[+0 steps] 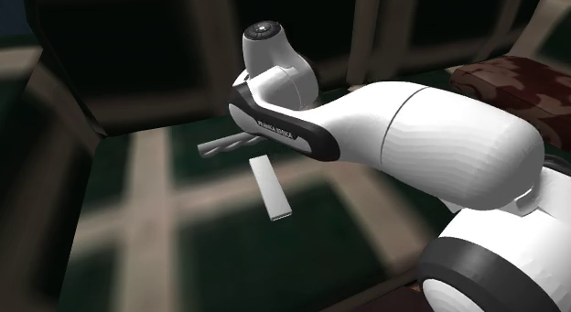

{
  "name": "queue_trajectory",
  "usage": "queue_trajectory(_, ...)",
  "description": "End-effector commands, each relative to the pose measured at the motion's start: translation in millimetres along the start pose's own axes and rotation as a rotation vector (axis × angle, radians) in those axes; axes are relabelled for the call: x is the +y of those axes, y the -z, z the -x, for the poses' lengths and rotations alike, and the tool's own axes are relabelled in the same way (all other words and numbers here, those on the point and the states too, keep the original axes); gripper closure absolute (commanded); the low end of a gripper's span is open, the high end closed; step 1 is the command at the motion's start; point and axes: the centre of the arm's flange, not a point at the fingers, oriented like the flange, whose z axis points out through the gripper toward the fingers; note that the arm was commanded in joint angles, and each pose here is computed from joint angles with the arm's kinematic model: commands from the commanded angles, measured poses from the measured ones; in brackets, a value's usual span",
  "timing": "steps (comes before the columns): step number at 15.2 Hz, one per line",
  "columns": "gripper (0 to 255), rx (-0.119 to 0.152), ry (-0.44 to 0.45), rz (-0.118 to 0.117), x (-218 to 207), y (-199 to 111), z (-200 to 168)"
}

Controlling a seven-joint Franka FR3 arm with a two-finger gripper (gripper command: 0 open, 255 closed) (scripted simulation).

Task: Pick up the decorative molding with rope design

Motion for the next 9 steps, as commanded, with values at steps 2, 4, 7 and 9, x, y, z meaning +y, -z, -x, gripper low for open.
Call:
queue_trajectory(2,255,0.0,0.0,0.0,5,15,1)
queue_trajectory(4,255,0.0,0.0,0.0,8,25,3)
queue_trajectory(7,255,0.0,0.0,0.0,12,40,4)
queue_trajectory(9,255,0.0,0.0,0.0,12,41,4)
